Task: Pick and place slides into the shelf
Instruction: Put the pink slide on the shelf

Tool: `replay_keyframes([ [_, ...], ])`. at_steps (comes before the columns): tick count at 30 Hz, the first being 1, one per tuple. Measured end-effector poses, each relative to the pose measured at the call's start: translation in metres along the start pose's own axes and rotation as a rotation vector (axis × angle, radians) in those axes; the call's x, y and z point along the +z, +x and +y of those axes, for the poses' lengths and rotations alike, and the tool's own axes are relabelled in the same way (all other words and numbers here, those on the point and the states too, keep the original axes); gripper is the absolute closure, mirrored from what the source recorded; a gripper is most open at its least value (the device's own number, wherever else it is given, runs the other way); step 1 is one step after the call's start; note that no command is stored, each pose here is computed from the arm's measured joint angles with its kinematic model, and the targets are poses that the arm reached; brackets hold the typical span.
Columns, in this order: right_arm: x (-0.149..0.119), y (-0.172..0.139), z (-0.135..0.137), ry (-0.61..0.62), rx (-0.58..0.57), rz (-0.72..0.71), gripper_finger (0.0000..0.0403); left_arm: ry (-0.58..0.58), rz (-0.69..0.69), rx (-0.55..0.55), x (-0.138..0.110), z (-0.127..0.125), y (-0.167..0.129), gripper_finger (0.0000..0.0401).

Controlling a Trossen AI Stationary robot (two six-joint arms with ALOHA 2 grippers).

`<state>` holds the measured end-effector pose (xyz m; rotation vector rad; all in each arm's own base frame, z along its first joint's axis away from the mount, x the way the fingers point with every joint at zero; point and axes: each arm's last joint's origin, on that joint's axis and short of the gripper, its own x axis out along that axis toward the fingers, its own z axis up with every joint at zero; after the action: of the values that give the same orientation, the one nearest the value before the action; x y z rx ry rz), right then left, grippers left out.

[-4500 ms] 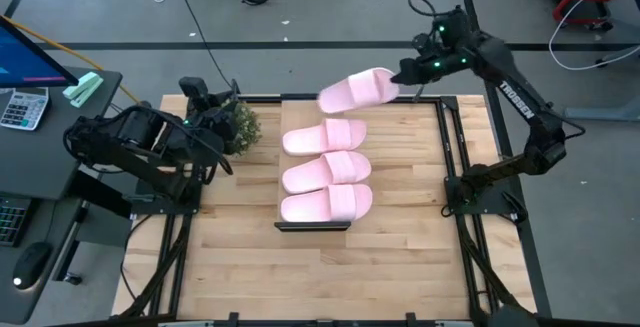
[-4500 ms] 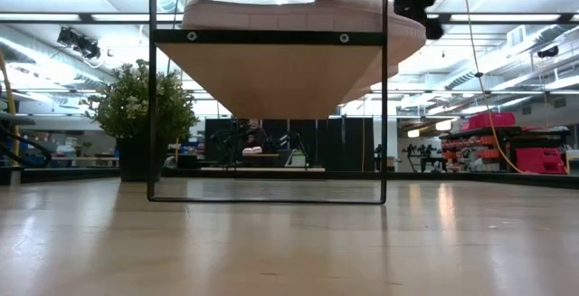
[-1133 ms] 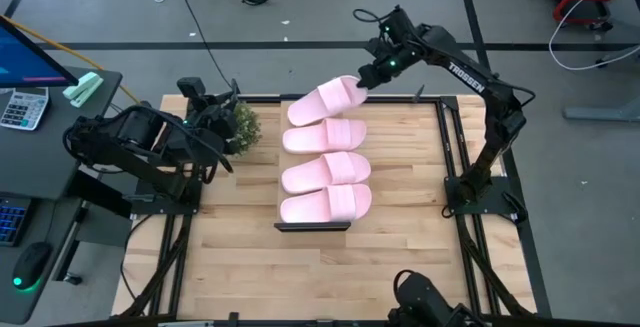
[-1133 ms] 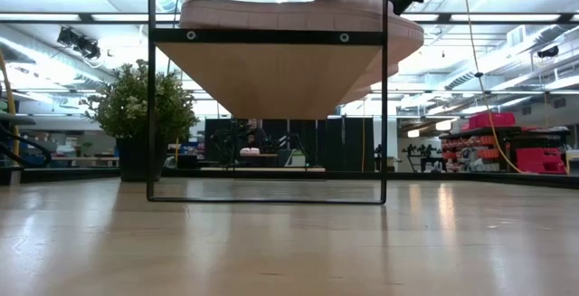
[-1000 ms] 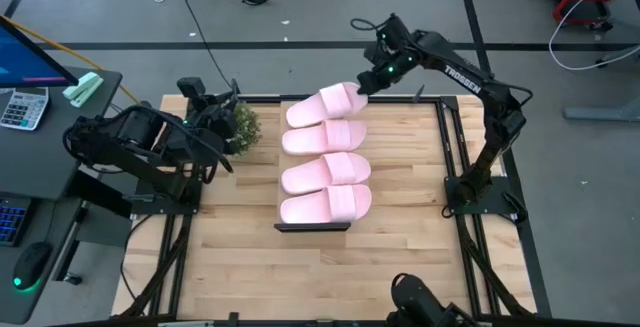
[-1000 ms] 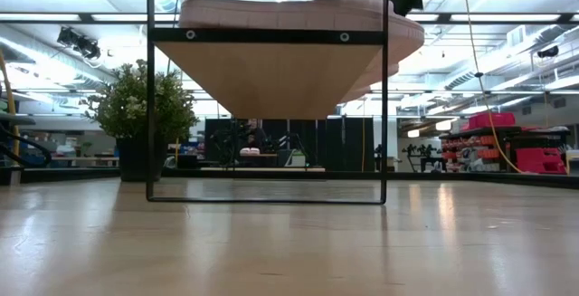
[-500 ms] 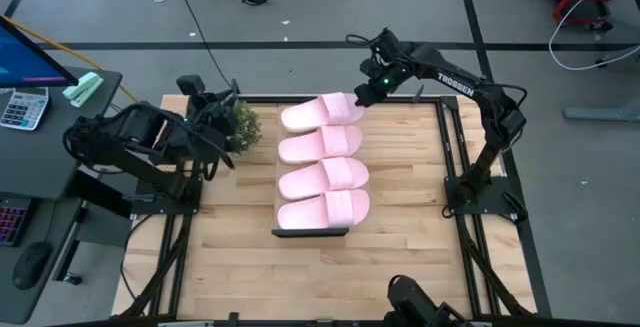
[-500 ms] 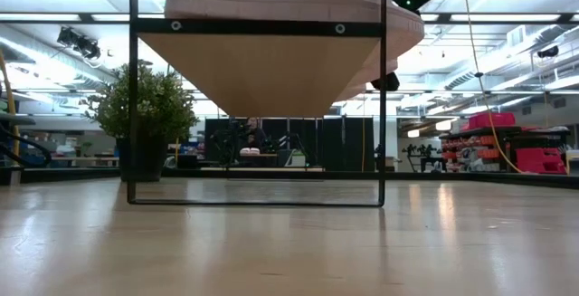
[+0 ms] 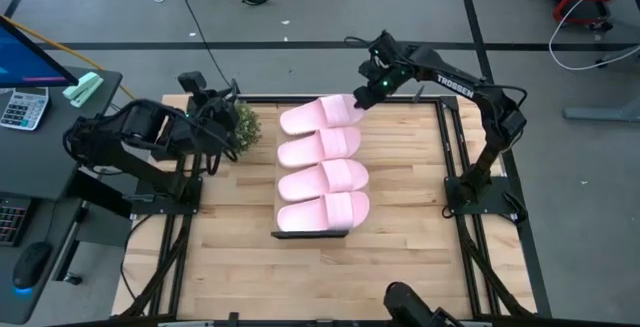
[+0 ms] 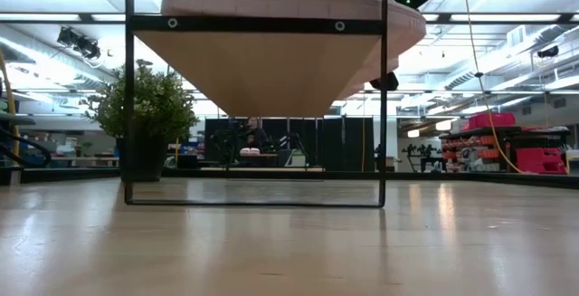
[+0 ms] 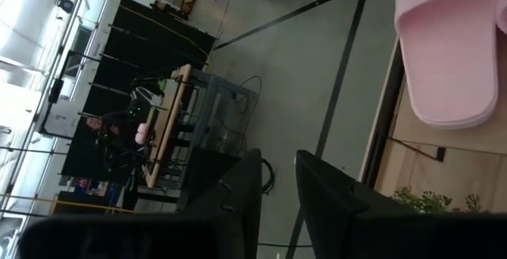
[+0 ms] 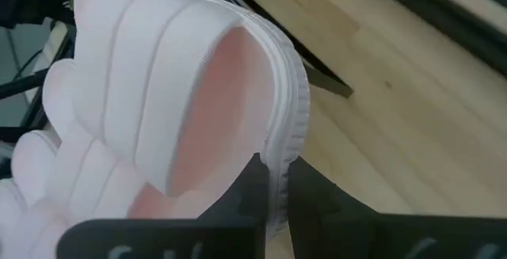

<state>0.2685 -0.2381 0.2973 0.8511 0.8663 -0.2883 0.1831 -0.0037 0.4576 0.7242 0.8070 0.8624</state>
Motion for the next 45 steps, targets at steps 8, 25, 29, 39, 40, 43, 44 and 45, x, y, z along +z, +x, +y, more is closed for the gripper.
replay_keyframes([
  [8, -0.002, -0.0014, -0.0002, 0.1, 0.102, 0.038, 0.0375, -0.008, 0.007, 0.005, -0.0001, 0.001, 0.0018, 0.0315],
  [25, -0.0025, -0.0001, 0.0021, 0.133, 0.112, 0.046, 0.0372, -0.01, -0.009, -0.073, 0.0008, -0.0014, 0.0018, 0.031],
  [29, -0.0026, -0.0001, 0.0021, 0.147, 0.111, 0.047, 0.0356, -0.009, -0.009, -0.073, 0.0008, -0.0014, 0.0018, 0.0305],
  [39, -0.003, 0.0, 0.002, 0.171, 0.112, 0.053, 0.0319, -0.009, -0.009, -0.073, 0.0007, -0.0014, 0.0018, 0.0315],
  [40, -0.003, 0.0, 0.002, 0.171, 0.113, 0.053, 0.0315, -0.009, -0.009, -0.073, 0.0007, -0.0014, 0.0018, 0.0316],
  [43, -0.003, 0.0, 0.0024, 0.19, 0.123, 0.057, 0.0303, -0.008, -0.009, -0.073, 0.0007, -0.0015, 0.0018, 0.0315],
  [44, -0.003, 0.0, 0.0027, 0.192, 0.133, 0.059, 0.0299, -0.008, -0.009, -0.073, 0.0007, -0.0015, 0.0018, 0.0314],
  [45, -0.003, 0.0, 0.003, 0.192, 0.143, 0.062, 0.0296, -0.008, -0.009, -0.073, 0.0007, -0.0015, 0.0018, 0.0312],
])
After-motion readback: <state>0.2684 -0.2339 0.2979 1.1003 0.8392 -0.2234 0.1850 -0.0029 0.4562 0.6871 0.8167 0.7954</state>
